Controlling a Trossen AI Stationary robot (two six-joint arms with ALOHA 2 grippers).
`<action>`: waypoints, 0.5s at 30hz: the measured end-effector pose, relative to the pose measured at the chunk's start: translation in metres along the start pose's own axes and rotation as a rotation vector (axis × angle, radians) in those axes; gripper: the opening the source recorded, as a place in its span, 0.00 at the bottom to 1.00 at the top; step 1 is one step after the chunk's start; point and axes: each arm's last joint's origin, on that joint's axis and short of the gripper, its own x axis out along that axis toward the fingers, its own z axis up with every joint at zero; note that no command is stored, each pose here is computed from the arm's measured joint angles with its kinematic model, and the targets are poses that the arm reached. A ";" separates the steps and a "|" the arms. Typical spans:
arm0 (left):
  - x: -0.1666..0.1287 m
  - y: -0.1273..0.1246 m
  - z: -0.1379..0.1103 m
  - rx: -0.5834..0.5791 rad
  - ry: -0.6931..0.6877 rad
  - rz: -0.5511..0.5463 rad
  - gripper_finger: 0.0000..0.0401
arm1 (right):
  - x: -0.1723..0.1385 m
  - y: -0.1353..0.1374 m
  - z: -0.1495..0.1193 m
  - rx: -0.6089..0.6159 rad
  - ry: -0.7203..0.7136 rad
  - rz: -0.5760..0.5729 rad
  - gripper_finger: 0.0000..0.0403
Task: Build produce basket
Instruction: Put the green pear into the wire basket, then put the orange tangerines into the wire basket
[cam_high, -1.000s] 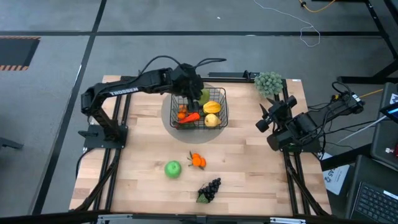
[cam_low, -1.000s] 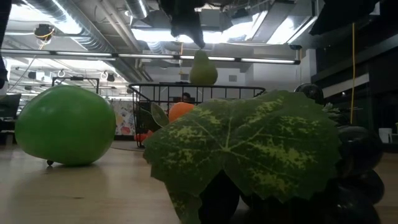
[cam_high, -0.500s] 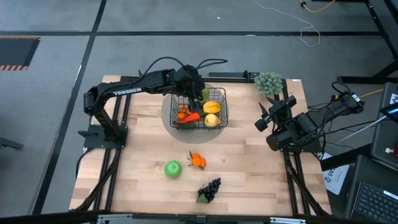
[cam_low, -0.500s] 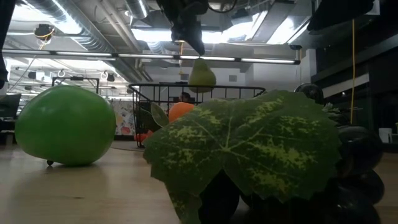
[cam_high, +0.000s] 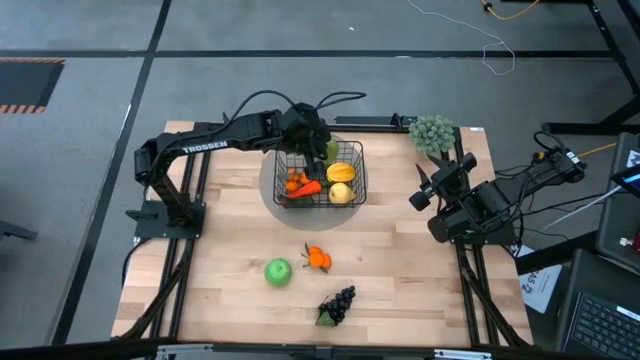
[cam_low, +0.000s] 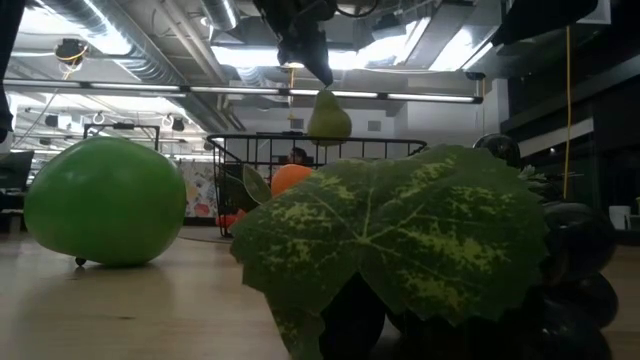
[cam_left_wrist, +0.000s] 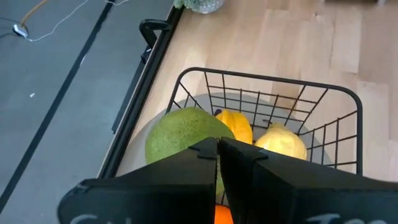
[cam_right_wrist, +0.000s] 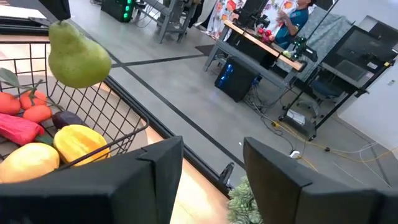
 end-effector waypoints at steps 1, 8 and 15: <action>0.000 0.000 0.000 0.000 0.000 0.000 0.00 | 0.000 0.000 0.000 -0.001 0.000 0.000 0.43; 0.000 0.001 0.000 0.000 0.003 0.042 0.01 | 0.000 0.000 0.000 -0.002 0.001 0.001 0.43; 0.000 0.002 0.000 -0.027 0.005 0.092 0.13 | 0.000 0.001 0.000 0.007 0.003 0.004 0.43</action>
